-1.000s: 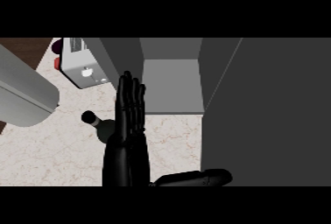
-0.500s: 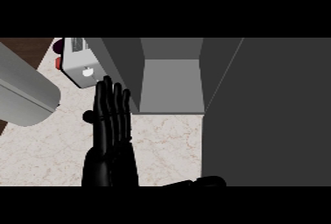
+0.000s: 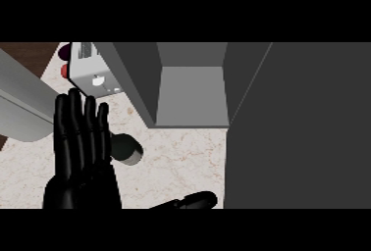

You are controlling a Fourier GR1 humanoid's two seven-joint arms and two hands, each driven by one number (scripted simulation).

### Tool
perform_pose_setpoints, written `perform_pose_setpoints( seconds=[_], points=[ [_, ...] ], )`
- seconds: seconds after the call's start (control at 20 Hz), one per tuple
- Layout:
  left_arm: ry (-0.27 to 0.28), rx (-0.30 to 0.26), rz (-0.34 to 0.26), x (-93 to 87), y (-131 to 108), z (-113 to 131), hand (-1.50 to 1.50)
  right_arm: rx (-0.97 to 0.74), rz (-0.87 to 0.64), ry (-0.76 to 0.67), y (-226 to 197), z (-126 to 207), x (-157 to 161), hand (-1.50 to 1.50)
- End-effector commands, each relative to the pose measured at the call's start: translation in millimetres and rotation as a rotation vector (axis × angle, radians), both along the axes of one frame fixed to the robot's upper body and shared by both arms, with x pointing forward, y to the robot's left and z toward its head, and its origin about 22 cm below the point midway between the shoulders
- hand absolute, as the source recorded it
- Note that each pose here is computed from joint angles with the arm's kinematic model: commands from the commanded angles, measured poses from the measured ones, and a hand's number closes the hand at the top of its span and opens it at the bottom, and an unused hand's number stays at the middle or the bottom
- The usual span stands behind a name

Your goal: Pick up the wine, place it into the cabinet and close the cabinet

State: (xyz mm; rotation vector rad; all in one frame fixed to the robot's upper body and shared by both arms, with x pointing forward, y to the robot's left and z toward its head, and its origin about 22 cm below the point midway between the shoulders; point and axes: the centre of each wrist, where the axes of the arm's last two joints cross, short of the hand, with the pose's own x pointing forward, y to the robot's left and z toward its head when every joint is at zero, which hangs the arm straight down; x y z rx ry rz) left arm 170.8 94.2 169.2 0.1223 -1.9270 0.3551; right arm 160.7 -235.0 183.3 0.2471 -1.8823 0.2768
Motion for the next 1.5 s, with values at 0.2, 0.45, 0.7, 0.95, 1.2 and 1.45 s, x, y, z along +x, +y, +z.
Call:
perform_pose_setpoints(
  seconds=[0.2,0.45,0.7,0.95,1.2,1.45],
  points=[
    [0.021,-0.005,0.065,-11.8,34.4,1.6,-1.5,0.025,0.004,-0.055,6.3,20.3,-33.8,-1.5],
    [0.085,-0.008,0.072,-22.3,51.8,-16.1,-1.5,0.007,0.017,-0.067,5.5,20.4,-21.4,-1.5],
    [0.115,-0.052,0.08,-3.5,66.6,-24.2,-1.5,0.028,0.029,-0.052,8.1,27.2,-30.5,-1.5],
    [0.166,-0.07,0.06,1.9,71.0,-45.7,-1.5,-0.001,0.027,-0.075,-5.8,18.8,-27.1,-1.5],
    [0.202,-0.083,0.066,19.2,83.5,-79.7,-1.5,0.01,0.029,-0.048,5.5,32.9,-29.3,-1.5],
    [0.202,-0.096,0.057,26.0,92.1,-98.5,-1.5,0.009,0.031,-0.049,6.8,29.5,-39.4,-1.5]
  ],
)
